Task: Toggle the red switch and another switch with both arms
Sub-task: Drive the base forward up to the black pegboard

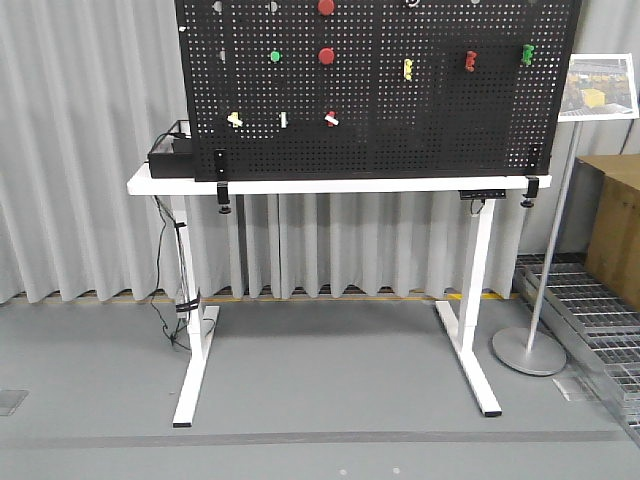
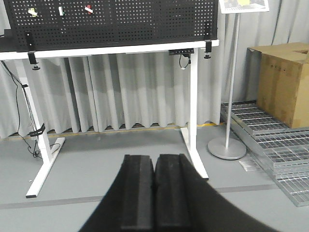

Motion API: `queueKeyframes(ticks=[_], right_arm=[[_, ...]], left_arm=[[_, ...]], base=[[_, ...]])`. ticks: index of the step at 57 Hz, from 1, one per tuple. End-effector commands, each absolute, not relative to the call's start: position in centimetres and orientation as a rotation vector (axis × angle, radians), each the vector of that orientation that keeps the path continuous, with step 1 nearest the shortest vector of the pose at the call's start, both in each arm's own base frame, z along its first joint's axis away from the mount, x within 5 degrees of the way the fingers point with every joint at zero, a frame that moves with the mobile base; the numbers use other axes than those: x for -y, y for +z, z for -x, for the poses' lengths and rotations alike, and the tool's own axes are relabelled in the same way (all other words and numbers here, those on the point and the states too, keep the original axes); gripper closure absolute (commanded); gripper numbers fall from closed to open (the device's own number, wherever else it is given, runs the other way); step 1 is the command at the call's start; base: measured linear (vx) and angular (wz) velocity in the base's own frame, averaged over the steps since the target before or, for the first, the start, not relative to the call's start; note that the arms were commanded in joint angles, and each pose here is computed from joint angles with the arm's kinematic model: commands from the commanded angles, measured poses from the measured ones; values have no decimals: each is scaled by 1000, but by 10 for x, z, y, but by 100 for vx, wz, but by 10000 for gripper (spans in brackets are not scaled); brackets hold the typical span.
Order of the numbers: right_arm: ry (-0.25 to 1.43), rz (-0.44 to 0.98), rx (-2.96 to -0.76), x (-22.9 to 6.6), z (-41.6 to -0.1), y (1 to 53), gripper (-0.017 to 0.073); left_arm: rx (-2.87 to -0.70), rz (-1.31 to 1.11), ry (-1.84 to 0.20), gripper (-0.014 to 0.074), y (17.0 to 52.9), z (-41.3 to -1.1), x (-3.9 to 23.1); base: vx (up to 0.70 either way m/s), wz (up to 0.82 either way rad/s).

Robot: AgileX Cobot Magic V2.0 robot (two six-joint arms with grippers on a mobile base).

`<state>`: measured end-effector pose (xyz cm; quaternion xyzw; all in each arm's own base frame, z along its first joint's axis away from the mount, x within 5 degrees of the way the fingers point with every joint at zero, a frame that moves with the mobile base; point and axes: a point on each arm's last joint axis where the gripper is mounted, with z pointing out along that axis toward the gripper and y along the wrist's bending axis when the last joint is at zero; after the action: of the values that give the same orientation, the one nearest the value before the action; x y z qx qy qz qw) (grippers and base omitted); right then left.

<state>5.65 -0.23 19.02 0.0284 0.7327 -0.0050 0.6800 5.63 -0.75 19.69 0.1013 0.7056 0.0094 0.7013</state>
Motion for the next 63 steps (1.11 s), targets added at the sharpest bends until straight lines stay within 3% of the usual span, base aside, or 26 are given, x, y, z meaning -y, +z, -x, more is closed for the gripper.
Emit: queueKeyframes(ticks=[1, 63], right_arm=[[-33, -58, -1559, 3, -56, 196, 566], [-33, -58, -1559, 3, -56, 196, 566]], left_arm=[[-1497, -199, 14, 591, 198, -56, 7], [-1497, -199, 14, 591, 198, -56, 7]], base=[[0, 0], [5, -1]])
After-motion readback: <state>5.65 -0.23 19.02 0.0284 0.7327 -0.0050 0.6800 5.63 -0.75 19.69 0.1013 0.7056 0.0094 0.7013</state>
